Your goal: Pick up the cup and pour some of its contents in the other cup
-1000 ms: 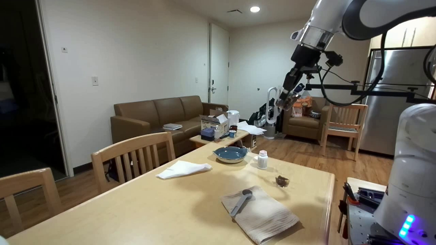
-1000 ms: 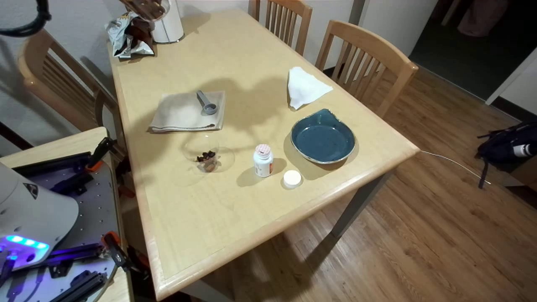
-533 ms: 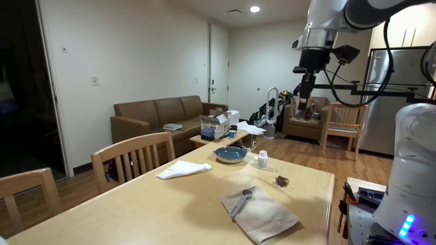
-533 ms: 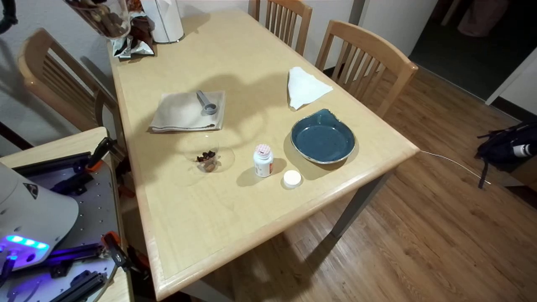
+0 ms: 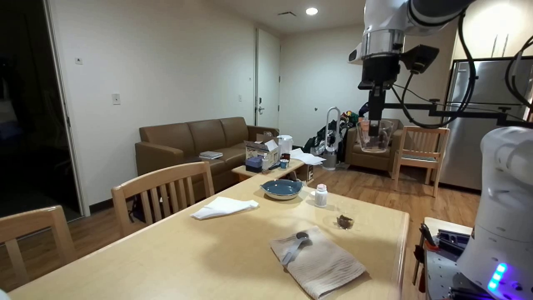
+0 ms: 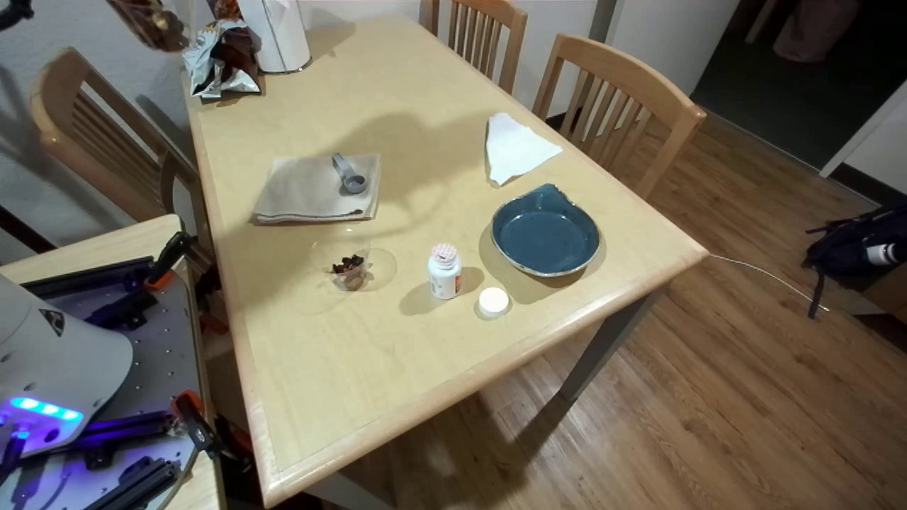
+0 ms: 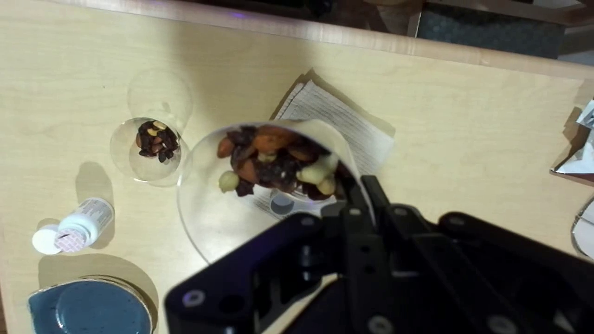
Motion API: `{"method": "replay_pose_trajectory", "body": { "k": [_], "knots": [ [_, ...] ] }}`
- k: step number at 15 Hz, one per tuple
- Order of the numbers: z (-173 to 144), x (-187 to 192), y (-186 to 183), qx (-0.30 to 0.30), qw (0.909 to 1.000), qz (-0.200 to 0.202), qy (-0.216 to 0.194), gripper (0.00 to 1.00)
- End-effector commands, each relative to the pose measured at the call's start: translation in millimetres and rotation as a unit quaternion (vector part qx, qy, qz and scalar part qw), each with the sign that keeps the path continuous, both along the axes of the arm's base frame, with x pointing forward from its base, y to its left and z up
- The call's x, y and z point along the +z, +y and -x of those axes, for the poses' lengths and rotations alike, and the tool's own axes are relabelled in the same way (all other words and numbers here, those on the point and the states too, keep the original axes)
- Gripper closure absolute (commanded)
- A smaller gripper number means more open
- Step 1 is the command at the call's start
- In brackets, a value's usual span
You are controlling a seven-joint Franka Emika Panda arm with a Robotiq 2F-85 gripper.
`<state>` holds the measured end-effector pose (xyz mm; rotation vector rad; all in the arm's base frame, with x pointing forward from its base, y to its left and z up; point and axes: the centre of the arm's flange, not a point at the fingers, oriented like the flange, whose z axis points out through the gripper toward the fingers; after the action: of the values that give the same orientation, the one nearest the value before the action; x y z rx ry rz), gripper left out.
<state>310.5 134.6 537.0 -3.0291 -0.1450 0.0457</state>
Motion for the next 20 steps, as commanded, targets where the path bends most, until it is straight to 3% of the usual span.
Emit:
{"method": "replay_pose_trajectory", "body": {
  "k": [1, 6, 7, 8, 15, 16, 20],
  "knots": [
    [-0.3, -9.3, 9.9, -0.006, 0.9973, 0.031, 0.066, 0.95],
    [-8.7, -44.2, 47.7, 0.021, 0.9813, 0.093, 0.167, 0.95],
    [-11.9, -48.5, 55.9, 0.033, 0.9804, 0.085, 0.175, 0.95],
    [7.7, -49.7, 36.6, 0.025, 0.9869, 0.072, 0.143, 0.95],
    [-7.0, -62.2, 55.9, 0.036, 0.9823, 0.077, 0.167, 0.95],
    [-9.2, -65.5, 60.5, 0.034, 0.9798, 0.106, 0.166, 0.95],
    [-26.9, -80.2, 83.1, 0.032, 0.9732, 0.156, 0.166, 0.95]
  ]
}}
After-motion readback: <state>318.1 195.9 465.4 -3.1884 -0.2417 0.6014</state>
